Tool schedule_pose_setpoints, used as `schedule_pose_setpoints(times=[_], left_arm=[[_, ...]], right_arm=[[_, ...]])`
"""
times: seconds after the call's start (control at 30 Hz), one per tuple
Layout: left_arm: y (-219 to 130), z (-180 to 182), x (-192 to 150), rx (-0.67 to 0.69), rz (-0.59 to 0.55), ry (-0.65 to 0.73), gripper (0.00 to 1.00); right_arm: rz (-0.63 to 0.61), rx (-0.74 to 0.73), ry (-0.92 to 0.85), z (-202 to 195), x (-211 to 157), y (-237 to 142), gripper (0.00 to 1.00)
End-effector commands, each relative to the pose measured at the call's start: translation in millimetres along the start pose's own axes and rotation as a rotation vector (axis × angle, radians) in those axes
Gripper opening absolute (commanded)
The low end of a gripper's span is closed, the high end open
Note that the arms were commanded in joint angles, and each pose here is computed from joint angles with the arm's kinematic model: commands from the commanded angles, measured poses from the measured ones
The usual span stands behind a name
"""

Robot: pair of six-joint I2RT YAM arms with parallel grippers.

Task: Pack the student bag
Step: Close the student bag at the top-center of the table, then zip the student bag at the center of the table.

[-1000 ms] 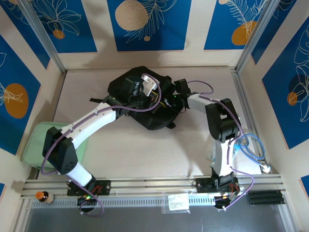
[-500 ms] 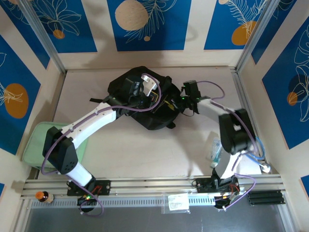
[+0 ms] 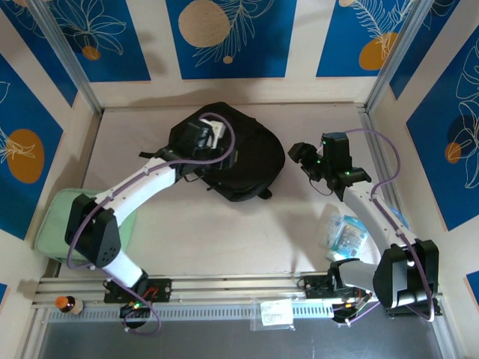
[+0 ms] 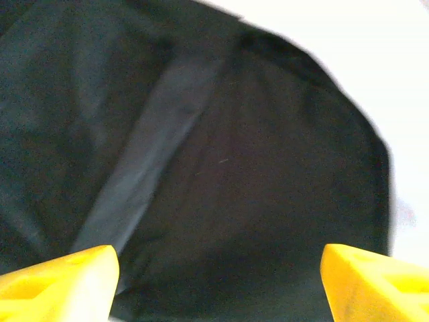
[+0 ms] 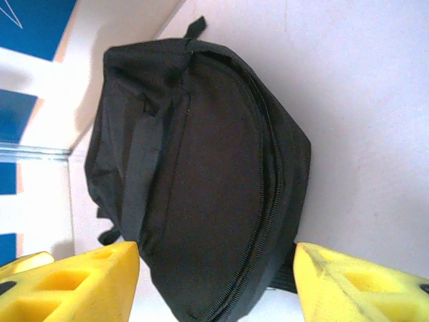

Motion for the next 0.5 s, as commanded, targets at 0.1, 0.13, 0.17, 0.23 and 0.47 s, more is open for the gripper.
schedule_pose_setpoints(times=[0.1, 0.13, 0.17, 0.23, 0.47], left_arm=[[5.4, 78.1, -30.9, 0.129, 0.053, -0.425, 0.71], [7.7, 85.9, -33.1, 0.129, 0.049, -0.471, 0.69], [10.7, 94.5, -34.9, 0.132, 0.042, -0.521, 0.65], [17.2, 108.9, -35.6, 0.132, 0.031, -0.601, 0.57], [47.0, 131.0, -26.1, 0.141, 0.021, -0.735, 0.42]], right_arm=[[0.044, -0.016, -0.062, 12.5, -7.1, 7.6, 0.64], [0.052, -0.014, -0.061, 14.1, -8.9, 10.1, 0.64], [0.059, -0.009, -0.060, 16.4, -10.7, 12.6, 0.64], [0.073, -0.008, -0.051, 18.4, -13.5, 17.6, 0.64], [0.110, -0.004, -0.059, 25.8, -24.7, 25.5, 0.63]])
Point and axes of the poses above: each hand's point on the last joint's axis, 136 mm out from that joint toward the fingers, its own y axis out along the fingers, its own z axis along the line the jaws close on, x = y × z, the point moved 7 cm from there along -y, back along the fingers, and after that the axes turned 4 degrees about -y, right-handed, at the moved point
